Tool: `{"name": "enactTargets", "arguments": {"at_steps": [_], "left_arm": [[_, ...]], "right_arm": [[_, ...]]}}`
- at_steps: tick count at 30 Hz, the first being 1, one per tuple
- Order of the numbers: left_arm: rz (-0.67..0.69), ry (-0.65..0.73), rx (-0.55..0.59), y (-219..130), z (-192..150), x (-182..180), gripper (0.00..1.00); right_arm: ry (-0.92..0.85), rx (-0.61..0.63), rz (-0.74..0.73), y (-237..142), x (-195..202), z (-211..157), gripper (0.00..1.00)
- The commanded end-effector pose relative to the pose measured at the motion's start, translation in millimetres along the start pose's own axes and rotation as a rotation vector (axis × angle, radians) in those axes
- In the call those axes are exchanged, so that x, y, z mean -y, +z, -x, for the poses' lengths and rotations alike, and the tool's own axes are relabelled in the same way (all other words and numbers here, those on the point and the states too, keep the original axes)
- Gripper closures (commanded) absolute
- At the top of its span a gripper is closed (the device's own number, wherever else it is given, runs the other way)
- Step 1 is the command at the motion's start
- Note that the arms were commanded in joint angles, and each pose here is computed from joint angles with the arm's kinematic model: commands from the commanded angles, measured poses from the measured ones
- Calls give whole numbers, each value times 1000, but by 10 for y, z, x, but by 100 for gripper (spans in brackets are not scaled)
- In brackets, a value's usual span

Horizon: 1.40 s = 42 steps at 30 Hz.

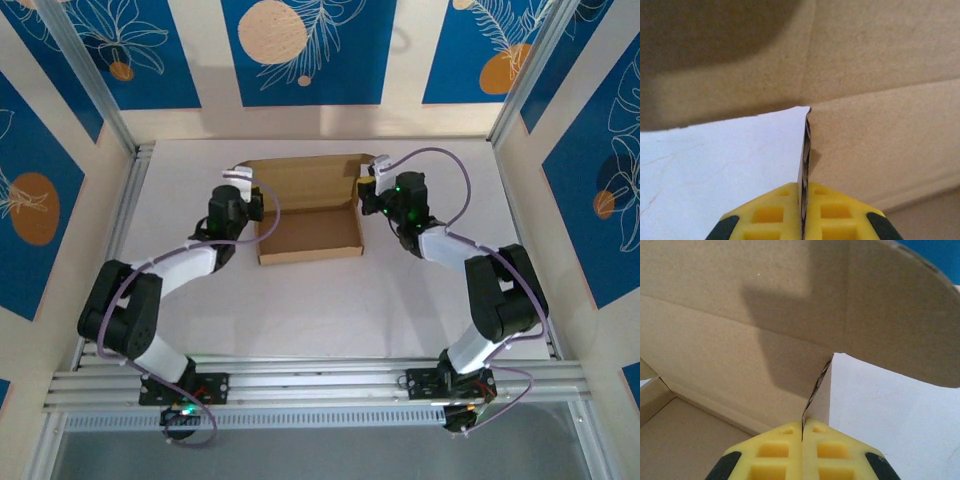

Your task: Fold the paper box

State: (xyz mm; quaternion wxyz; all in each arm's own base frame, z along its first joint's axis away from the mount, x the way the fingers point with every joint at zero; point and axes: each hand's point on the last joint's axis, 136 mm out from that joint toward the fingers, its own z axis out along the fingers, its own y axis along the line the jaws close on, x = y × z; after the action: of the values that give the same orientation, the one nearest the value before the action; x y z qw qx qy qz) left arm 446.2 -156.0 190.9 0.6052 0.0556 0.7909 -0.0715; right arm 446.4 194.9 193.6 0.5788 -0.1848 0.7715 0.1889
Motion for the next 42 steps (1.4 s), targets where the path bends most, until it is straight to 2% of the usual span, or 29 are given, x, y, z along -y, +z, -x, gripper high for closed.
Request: {"name": "enactTargets", "arguments": {"at_steps": [1, 6, 10, 14, 22, 27, 29, 32, 38, 42], "left_arm": [[-7, -139, 208, -73, 317, 303, 100], [0, -160, 330, -184, 272, 437, 100], [5, -165, 380, -288, 27, 421, 100], [2, -177, 325, -283, -293, 422, 100], [-46, -132, 283, -313, -474, 609, 100], [-68, -127, 229, -329, -701, 657, 100], [-78, -110, 204, -343, -807, 680, 93], [-87, -85, 183, -366, -893, 683, 88], [-100, -11, 209, -370, -789, 700, 67], [-117, -64, 199, -323, -816, 730, 53]], "right_arm": [[73, 57, 61, -26, -386, 139, 100], [149, 109, 29, -100, -379, 220, 100], [189, 134, 33, -169, -368, 116, 100], [217, 105, 44, -168, -367, -144, 100], [275, 14, 22, -246, -402, -673, 100], [282, -26, -15, -278, -389, -980, 100], [286, -34, -31, -302, -374, -1073, 100], [275, -48, -50, -306, -340, -1152, 100], [280, -21, -92, -291, -140, -1104, 100], [293, -19, -111, -260, -72, -1097, 100]]}}
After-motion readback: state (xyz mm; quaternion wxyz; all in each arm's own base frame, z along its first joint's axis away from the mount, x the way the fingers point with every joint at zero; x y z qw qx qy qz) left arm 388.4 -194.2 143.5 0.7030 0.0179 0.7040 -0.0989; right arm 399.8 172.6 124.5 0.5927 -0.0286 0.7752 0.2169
